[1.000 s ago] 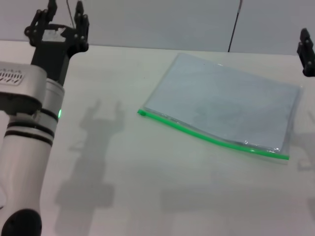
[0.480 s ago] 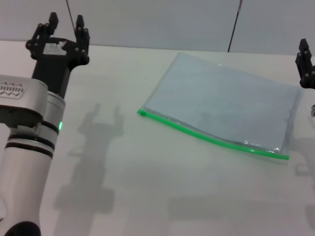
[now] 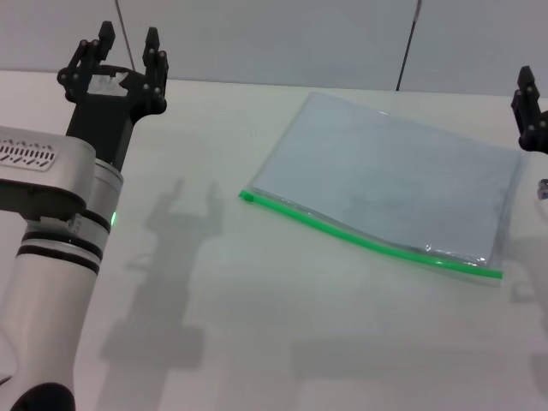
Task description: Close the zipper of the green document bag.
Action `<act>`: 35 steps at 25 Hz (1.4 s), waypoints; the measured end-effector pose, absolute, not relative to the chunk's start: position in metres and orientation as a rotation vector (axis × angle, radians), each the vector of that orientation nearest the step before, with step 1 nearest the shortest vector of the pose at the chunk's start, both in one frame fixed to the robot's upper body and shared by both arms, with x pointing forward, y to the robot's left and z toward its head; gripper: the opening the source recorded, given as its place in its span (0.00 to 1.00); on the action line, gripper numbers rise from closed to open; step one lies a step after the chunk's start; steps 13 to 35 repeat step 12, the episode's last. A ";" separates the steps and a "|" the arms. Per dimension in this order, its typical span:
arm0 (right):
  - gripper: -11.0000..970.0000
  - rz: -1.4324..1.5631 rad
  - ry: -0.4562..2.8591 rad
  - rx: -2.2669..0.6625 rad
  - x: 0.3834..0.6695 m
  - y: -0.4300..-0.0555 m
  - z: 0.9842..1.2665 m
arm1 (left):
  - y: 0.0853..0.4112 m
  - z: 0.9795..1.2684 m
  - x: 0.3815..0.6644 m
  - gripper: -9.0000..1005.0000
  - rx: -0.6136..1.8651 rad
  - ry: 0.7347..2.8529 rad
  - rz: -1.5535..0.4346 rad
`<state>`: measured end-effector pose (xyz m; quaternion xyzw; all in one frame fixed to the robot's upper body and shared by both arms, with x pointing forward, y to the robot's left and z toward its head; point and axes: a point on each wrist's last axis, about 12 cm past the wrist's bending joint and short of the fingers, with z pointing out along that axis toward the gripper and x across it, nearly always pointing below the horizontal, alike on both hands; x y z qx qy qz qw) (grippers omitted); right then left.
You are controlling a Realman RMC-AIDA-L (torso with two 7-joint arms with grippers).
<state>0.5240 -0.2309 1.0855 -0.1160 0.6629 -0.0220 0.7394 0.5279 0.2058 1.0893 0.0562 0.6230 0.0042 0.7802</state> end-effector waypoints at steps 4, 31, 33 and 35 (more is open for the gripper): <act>0.55 -0.044 1.452 -0.259 0.526 -0.230 1.086 | 0.205 1.090 0.528 0.50 0.123 1.345 0.007; 0.55 -0.034 1.444 -0.257 0.529 -0.227 1.089 | 0.202 1.088 0.534 0.50 0.130 1.355 -0.002; 0.55 -0.034 1.444 -0.257 0.529 -0.227 1.089 | 0.202 1.088 0.534 0.50 0.130 1.355 -0.002; 0.55 -0.034 1.444 -0.257 0.529 -0.227 1.089 | 0.202 1.088 0.534 0.50 0.130 1.355 -0.002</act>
